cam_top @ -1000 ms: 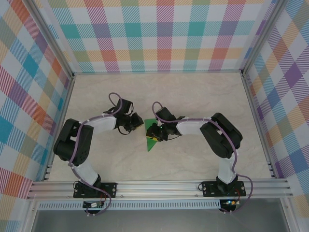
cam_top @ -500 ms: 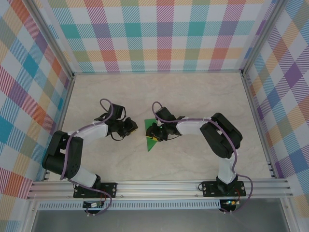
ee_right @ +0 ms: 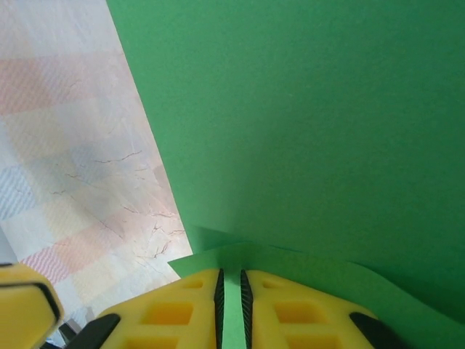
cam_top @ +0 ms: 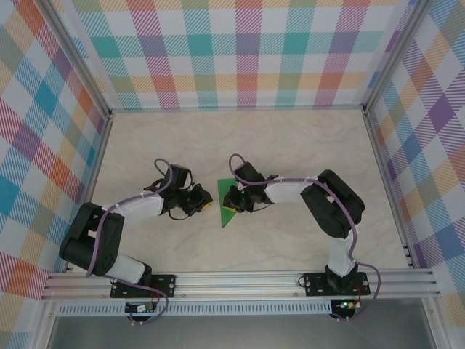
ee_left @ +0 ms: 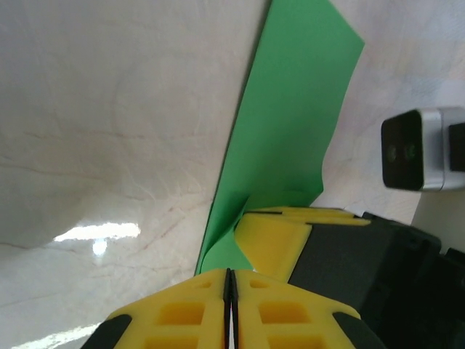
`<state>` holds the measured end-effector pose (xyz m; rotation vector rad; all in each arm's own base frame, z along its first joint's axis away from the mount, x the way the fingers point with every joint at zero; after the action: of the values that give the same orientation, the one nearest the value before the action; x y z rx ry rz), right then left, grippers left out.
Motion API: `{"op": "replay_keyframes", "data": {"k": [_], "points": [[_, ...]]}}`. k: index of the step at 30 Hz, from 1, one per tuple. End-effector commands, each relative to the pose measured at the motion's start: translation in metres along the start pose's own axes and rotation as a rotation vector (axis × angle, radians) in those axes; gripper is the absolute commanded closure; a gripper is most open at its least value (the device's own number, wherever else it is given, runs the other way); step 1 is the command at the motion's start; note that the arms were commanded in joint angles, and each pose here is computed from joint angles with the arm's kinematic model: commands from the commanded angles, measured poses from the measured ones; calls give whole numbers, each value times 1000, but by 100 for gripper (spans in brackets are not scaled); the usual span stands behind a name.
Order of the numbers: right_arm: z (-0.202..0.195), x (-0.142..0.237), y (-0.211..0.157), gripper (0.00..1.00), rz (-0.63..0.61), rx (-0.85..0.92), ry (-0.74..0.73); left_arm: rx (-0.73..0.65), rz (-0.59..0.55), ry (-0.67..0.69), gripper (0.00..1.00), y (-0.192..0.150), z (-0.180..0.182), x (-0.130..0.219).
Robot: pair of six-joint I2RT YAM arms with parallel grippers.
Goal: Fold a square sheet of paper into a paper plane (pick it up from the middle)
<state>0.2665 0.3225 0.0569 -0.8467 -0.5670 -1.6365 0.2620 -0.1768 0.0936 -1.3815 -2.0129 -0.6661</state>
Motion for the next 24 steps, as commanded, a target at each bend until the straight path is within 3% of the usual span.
{"op": "replay_keyframes", "data": {"k": [1, 8, 14, 24], "points": [[-28, -9, -6, 85, 9, -24, -109, -3, 14, -35, 90, -9, -8, -1], [-28, -10, -6, 95, 12, -24, -114, -11, 64, -47, 93, -28, -15, -16], [-29, -10, -6, 96, 15, -30, -115, -10, 111, -20, 100, -47, -9, -27], [-26, -10, -6, 96, 18, -32, -98, 2, 147, 2, 100, -61, 1, -39]]}}
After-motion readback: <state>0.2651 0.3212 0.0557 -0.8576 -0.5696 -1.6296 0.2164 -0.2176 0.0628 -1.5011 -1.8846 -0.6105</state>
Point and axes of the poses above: each hand's point on the last joint's axis, 136 mm out from that joint toward the fingers, its own x axis back along the fingers, its own z axis along the line the jaws close on, y = z × x, the point moved 5 cm from there along x, back along the fingers, and after that the axes turned 7 degrees about -x, right-handed, at the moved point
